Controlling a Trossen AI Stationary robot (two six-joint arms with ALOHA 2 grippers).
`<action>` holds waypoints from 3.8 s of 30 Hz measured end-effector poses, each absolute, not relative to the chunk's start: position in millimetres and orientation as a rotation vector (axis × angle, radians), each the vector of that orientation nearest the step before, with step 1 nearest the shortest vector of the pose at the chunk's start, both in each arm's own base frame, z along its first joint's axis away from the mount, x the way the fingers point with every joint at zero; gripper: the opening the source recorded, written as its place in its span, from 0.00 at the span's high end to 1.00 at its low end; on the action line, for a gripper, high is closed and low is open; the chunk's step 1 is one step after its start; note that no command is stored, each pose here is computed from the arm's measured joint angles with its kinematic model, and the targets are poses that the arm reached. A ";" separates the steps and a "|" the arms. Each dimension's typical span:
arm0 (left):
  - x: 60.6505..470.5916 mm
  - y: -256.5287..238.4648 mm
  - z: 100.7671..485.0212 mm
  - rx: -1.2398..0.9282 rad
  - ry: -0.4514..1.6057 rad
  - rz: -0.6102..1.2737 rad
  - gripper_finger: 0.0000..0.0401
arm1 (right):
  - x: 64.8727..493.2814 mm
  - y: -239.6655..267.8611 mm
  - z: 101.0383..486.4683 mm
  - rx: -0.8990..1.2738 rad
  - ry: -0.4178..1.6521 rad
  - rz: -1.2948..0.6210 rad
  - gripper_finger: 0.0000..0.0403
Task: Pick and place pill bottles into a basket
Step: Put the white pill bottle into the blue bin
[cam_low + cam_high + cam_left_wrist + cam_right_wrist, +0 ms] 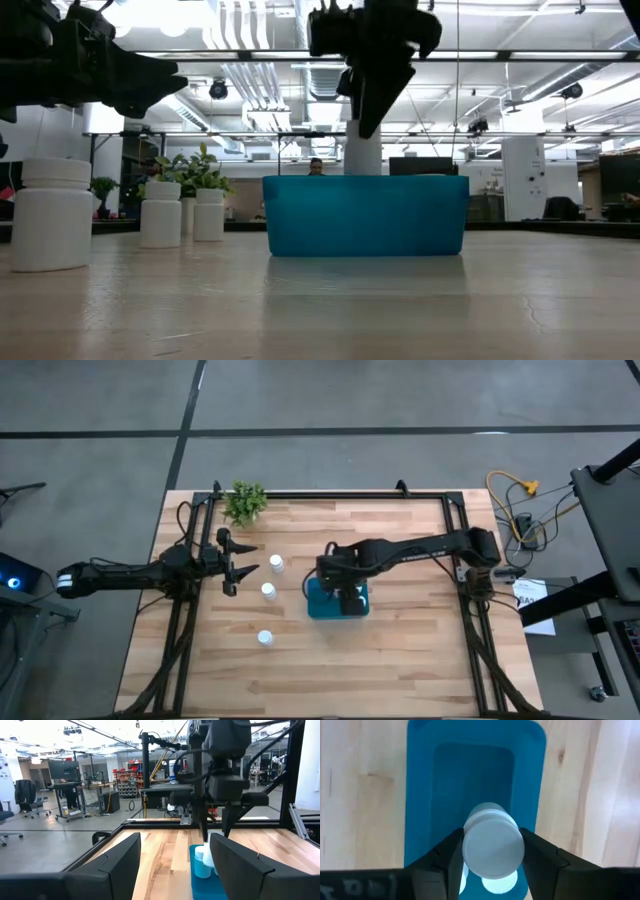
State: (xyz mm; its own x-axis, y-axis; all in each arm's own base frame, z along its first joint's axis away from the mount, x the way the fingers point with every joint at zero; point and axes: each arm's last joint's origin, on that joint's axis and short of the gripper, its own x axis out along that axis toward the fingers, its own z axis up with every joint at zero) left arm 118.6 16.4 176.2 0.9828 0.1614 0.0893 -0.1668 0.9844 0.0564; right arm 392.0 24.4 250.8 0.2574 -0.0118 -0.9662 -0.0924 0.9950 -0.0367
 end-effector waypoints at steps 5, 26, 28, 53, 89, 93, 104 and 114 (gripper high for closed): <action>118.6 16.4 176.2 0.063 -0.085 0.165 0.45 | 398.3 20.1 241.3 -0.091 1.319 0.052 0.63; 118.6 16.4 176.2 0.064 -0.085 0.165 0.45 | 399.9 10.8 213.1 -0.091 1.357 0.046 0.63; 118.6 16.4 176.2 0.064 -0.085 0.165 0.45 | 400.2 11.2 211.0 -0.087 1.350 0.050 0.63; 118.6 16.4 176.2 0.064 -0.085 0.166 0.45 | 393.0 7.8 193.1 -0.073 1.389 0.039 0.62; 118.6 16.4 176.2 0.064 -0.085 0.166 0.45 | 395.5 3.0 191.5 -0.043 1.357 0.006 0.49; 118.6 16.4 176.2 0.063 -0.085 0.165 0.45 | 395.5 2.6 191.5 -0.042 1.357 0.006 0.46; 118.6 16.4 176.2 0.064 -0.085 0.165 0.45 | 391.2 2.5 203.8 -0.061 1.336 0.015 0.41; 118.6 16.4 176.2 0.064 -0.085 0.165 0.45 | 385.1 2.5 220.3 -0.061 1.305 0.014 0.40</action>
State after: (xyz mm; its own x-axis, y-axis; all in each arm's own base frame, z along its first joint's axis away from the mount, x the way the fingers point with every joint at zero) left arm 118.6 16.4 176.2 0.9828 0.1617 0.0893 -0.1671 0.9843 0.0564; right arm 385.1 2.5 220.3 0.2629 -0.0243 -0.9645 -0.0451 0.9983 -0.0374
